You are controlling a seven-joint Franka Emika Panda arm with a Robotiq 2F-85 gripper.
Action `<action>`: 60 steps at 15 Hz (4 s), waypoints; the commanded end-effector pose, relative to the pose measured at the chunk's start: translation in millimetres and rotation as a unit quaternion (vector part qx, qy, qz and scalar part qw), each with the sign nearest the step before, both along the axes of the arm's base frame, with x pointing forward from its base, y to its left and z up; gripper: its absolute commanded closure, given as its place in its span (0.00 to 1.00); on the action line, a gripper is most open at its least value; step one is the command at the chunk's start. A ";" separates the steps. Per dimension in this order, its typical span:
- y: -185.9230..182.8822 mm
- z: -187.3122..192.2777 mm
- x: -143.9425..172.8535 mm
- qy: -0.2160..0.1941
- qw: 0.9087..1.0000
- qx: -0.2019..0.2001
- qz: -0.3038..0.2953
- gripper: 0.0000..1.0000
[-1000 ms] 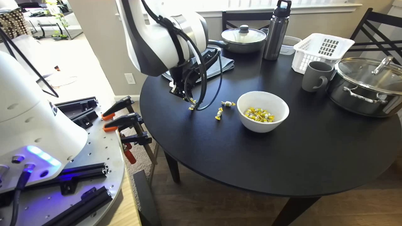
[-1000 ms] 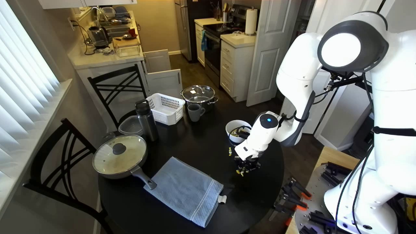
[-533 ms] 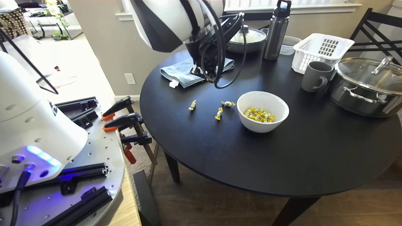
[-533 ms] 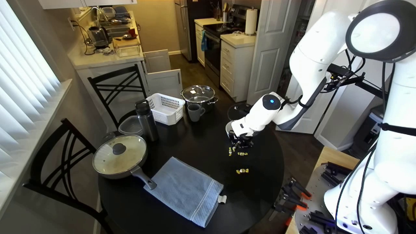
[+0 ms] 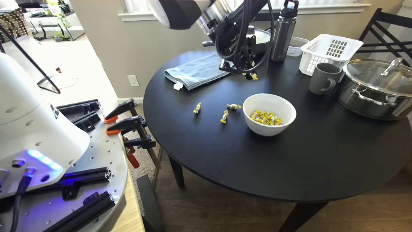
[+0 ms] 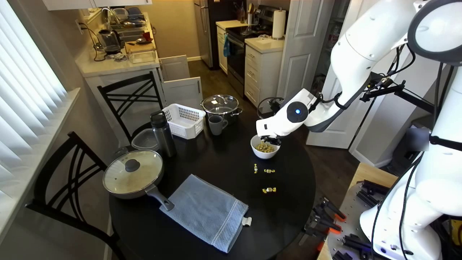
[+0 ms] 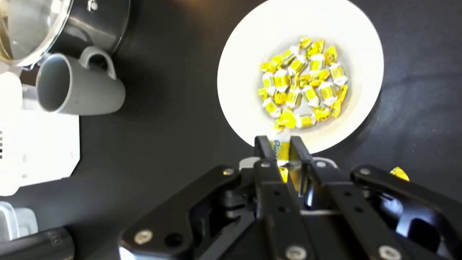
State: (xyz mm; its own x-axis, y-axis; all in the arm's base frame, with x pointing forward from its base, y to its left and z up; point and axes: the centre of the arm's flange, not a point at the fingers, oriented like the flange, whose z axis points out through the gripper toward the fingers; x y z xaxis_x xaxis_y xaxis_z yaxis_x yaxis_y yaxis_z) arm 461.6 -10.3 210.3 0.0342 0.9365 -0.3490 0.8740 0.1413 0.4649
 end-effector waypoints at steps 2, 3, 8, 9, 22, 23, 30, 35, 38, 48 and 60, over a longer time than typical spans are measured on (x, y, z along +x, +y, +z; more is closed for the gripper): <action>-10.5 -31.3 -4.6 -0.025 0.997 -0.042 -0.060 0.96; -11.7 -34.8 -4.7 -0.030 0.996 -0.047 -0.068 0.96; -13.6 -52.8 -0.5 -0.062 0.990 -0.069 -0.109 0.96; -14.1 -56.0 0.8 -0.071 0.988 -0.075 -0.118 0.96; 23.6 -75.4 -4.2 -0.054 0.992 -0.001 -0.110 0.08; 31.7 -75.0 -6.8 -0.038 0.994 0.025 -0.095 0.03; 61.1 -90.2 -24.9 0.078 0.988 0.128 -0.036 0.00; 61.2 -113.2 -39.0 0.146 0.977 0.155 -0.028 0.00; 60.5 -123.4 -43.1 0.180 0.968 0.173 -0.029 0.00; 61.9 -134.0 -48.2 0.217 0.957 0.190 -0.018 0.00; 60.8 -101.3 -34.0 0.182 0.957 0.223 -0.028 0.00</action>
State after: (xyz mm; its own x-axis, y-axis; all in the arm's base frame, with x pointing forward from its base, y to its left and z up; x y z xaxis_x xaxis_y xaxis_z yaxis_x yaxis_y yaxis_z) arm 422.3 52.1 86.9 0.0612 0.9967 0.0531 0.9848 -0.0689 0.1596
